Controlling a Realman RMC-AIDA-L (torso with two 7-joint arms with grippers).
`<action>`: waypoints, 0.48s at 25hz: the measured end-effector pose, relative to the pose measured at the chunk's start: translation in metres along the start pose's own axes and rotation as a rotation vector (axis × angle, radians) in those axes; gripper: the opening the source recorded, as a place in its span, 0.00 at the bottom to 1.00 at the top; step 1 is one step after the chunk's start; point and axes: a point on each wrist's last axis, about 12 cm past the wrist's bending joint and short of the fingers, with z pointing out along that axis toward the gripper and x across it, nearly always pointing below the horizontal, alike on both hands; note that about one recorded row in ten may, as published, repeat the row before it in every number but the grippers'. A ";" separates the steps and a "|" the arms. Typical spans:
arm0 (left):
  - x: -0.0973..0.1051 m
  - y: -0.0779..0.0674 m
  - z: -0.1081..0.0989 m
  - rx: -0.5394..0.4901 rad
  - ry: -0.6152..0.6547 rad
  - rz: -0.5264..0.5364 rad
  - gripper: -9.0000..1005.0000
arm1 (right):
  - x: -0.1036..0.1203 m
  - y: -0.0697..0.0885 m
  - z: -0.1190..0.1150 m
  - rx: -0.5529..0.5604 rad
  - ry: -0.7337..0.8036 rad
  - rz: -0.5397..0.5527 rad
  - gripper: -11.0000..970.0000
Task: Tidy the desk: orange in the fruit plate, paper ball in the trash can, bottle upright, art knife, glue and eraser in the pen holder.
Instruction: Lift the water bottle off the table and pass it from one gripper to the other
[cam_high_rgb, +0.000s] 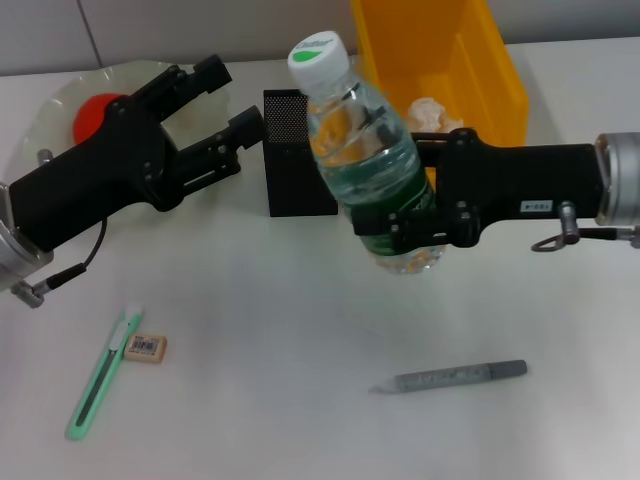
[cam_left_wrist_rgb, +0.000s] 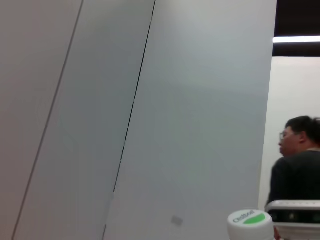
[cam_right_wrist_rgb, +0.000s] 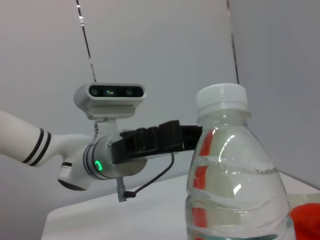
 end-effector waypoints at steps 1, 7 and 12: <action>0.000 0.000 0.000 0.000 0.000 0.000 0.83 | 0.000 0.000 0.000 0.000 0.000 0.000 0.82; 0.001 -0.002 0.002 0.011 -0.015 -0.052 0.76 | 0.000 -0.003 0.011 -0.025 -0.007 -0.019 0.82; 0.000 -0.004 0.001 0.027 -0.023 -0.064 0.71 | 0.000 -0.005 0.020 -0.046 -0.014 -0.020 0.83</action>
